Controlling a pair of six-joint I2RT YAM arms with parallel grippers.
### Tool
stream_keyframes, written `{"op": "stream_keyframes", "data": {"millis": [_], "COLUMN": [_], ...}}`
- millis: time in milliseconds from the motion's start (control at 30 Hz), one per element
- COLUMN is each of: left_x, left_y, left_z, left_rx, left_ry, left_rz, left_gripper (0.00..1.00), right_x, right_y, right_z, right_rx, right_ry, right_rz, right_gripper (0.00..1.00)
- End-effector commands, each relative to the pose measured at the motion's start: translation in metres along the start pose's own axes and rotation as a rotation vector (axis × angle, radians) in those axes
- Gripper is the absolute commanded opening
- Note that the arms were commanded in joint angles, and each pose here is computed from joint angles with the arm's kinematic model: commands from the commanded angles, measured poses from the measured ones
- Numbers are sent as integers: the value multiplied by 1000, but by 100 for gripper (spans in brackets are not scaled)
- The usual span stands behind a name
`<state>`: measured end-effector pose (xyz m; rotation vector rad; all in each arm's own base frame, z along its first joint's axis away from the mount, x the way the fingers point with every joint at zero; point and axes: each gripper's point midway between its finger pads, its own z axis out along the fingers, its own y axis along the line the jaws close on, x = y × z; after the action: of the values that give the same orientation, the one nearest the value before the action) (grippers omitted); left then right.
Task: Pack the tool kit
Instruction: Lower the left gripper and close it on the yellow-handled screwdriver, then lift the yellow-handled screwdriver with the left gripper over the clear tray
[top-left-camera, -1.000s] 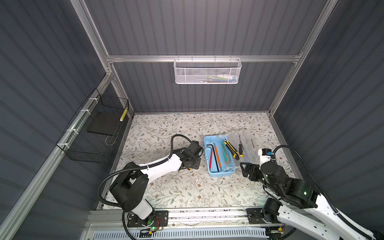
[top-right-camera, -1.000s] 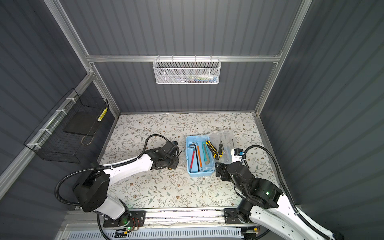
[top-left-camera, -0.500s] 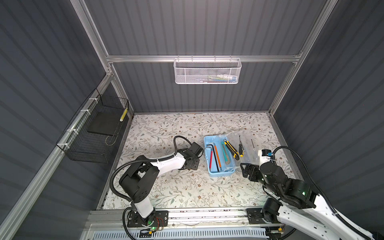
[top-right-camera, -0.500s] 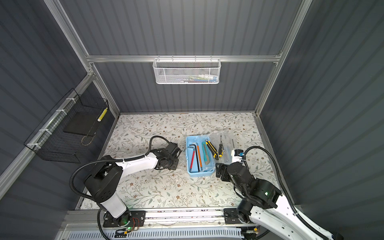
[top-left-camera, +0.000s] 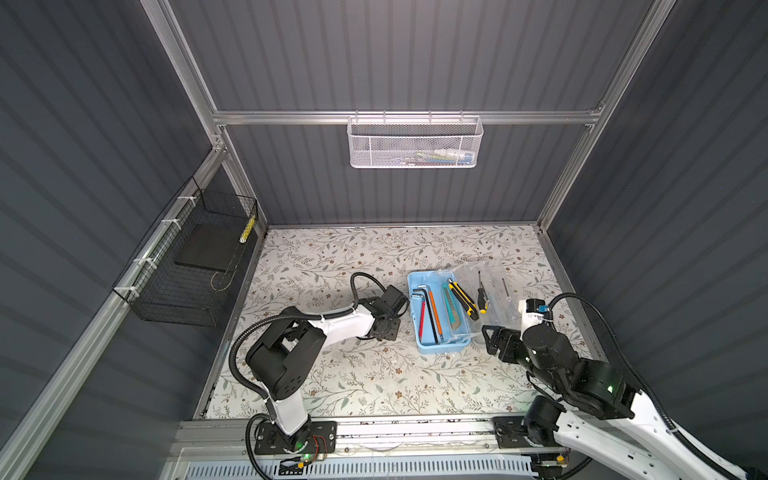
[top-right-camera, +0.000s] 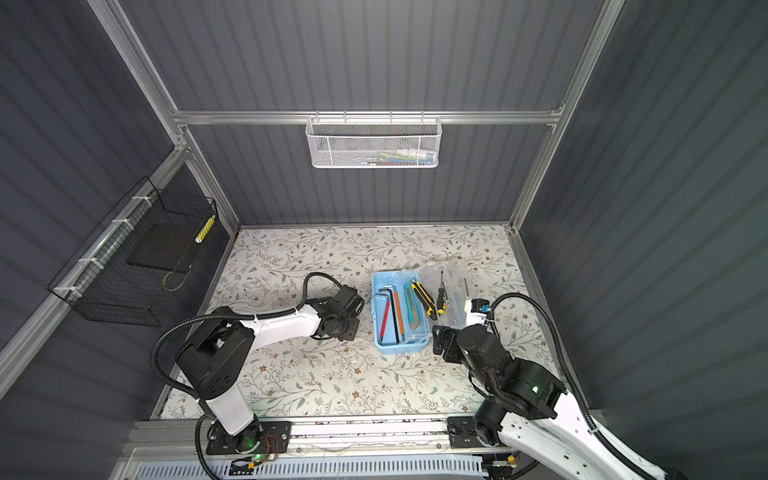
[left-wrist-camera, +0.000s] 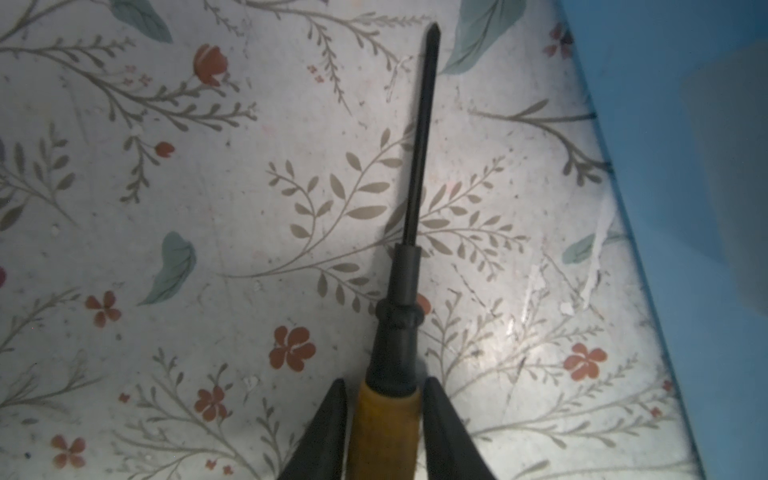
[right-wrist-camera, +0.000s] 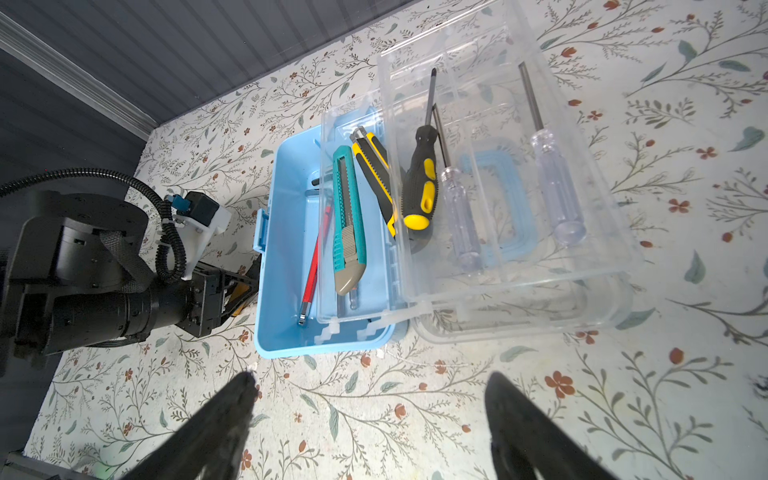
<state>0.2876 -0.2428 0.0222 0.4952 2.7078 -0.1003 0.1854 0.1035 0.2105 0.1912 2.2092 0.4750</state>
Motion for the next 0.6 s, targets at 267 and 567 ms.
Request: {"op": "stream_keyframes", "data": {"millis": [267,567], "left_x": [-9,-57], "left_y": [8,-2], "left_z": [-21,-118], "left_rx": [-30,129], "left_ry": [-7,-255], "left_rz": [-28,-179], "left_gripper": [0,0], "right_x": [3,-11], "right_y": [-4,-4], "right_z": [-1,-18], "right_rx": [8,-20], "right_ry": [8,-38], "right_rz": [6,42], "right_gripper": [86,86]}}
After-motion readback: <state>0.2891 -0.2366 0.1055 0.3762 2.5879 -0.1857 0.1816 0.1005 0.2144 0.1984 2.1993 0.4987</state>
